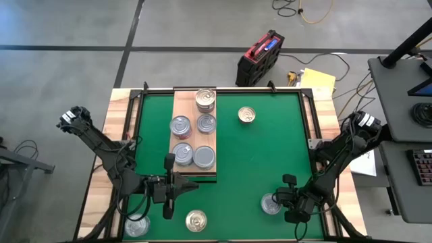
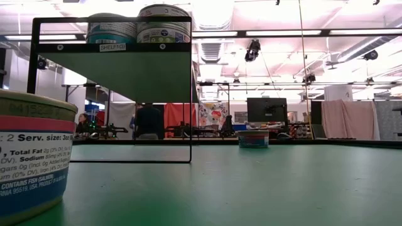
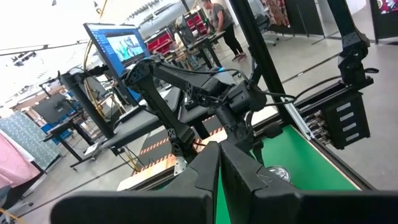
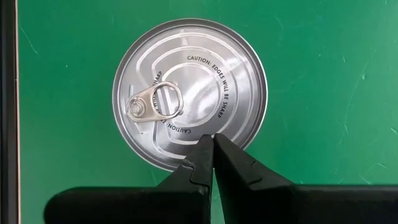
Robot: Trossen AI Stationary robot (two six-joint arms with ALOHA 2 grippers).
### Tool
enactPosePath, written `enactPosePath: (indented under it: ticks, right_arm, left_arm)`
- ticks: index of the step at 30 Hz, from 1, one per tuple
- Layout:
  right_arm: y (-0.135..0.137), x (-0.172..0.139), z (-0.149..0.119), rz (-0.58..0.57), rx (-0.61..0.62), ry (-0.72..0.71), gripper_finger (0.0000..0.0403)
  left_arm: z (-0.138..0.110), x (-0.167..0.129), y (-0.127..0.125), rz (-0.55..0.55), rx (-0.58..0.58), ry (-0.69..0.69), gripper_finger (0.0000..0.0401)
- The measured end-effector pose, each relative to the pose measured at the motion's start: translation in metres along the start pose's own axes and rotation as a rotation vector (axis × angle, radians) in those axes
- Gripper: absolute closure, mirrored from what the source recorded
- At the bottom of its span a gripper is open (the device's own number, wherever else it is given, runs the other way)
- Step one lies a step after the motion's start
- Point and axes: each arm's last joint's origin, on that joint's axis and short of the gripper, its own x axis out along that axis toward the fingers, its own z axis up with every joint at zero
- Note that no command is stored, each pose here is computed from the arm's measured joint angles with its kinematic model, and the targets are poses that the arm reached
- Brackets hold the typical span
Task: Stack canned seafood by type on shelf
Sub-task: Put the yellow and blue tuna can on the shelf
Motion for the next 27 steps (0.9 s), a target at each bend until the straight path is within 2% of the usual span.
enactPosePath:
  ticks: [27]
  right_arm:
    - [-0.008, 0.006, -0.018, -0.083, -0.022, -0.067, 0.0394]
  left_arm:
    - [-0.001, 0.000, 0.000, -0.002, -0.002, 0.007, 0.0401]
